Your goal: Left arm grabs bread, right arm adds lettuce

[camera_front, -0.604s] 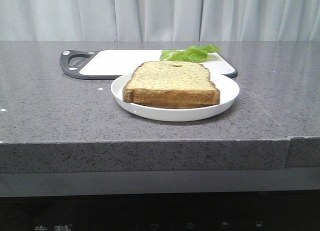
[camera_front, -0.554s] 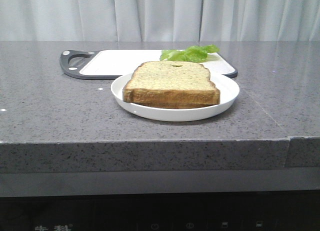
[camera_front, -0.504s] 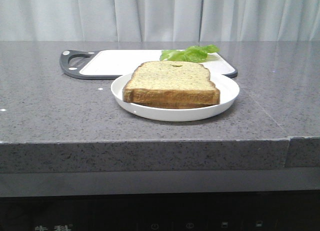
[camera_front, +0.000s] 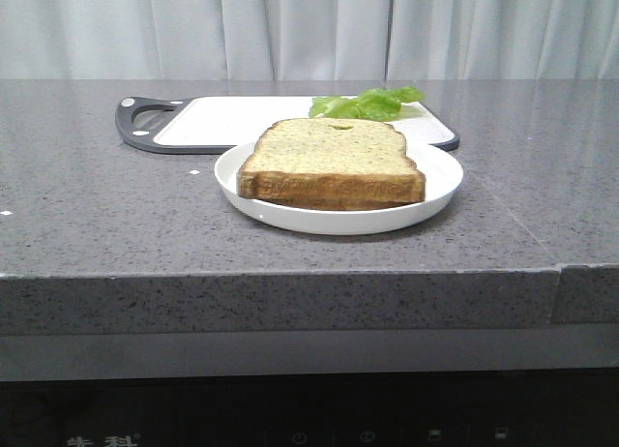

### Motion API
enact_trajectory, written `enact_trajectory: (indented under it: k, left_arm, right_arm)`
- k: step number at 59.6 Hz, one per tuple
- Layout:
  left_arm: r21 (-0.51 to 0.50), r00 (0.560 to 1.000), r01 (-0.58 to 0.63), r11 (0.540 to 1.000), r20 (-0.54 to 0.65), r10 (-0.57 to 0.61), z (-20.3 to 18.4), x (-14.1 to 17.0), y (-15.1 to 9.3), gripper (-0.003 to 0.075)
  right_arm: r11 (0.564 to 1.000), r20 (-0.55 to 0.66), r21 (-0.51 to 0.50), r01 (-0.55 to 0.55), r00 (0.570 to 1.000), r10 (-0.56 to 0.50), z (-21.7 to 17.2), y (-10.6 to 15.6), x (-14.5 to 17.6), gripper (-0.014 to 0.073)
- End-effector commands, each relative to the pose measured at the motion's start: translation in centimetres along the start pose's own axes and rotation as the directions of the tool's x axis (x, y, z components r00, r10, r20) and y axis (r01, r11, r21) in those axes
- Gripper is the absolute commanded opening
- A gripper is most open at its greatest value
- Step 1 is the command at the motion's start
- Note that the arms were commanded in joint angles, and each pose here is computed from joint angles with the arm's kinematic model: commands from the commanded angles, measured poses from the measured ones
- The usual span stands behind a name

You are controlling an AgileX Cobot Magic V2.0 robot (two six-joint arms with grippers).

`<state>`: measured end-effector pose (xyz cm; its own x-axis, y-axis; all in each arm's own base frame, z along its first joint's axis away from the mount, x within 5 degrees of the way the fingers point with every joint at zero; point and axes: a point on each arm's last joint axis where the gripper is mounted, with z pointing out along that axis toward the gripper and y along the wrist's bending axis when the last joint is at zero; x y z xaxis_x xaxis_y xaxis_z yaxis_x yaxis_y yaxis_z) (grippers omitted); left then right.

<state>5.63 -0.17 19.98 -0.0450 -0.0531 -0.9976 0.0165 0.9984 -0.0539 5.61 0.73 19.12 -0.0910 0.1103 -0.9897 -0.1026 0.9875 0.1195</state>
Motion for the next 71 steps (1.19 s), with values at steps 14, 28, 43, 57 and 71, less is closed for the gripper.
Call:
enact_trajectory:
  k: [14, 28, 43, 57, 71]
  left_arm:
    - [-0.005, 0.995, 0.014, 1.000, 0.099, -0.013, -0.2, -0.7, 0.1, -0.0020]
    - [-0.005, 0.995, 0.014, 1.000, 0.099, -0.013, -0.2, -0.7, 0.1, -0.0020]
    - [-0.008, 0.990, 0.016, 1.000, 0.140, -0.015, -0.2, -1.2, 0.1, -0.0021]
    - [-0.005, 0.989, -0.053, 0.999, 0.137, 0.053, -1.1, -7.4, -0.4, -0.0021]
    - [0.006, 0.997, -0.042, 0.999, -0.062, 0.043, 2.8, -12.6, -0.7, -0.0020]
  right_arm:
    - [1.000, 0.097, 0.007, 0.008, 0.995, -0.008, -0.2, 0.0, -0.8, -0.0061]
    - [1.000, 0.097, 0.007, 0.008, 0.995, -0.008, -0.2, 0.0, -0.8, -0.0061]
    - [1.000, 0.119, 0.008, 0.008, 0.993, -0.009, -0.2, 0.0, -1.1, -0.0061]
    - [0.999, 0.158, -0.002, 0.049, 0.986, -0.048, -1.5, 0.7, -6.2, -0.0061]
    - [0.996, 0.092, 0.005, 0.088, 0.992, -0.088, -0.2, 1.5, -13.1, -0.0061]
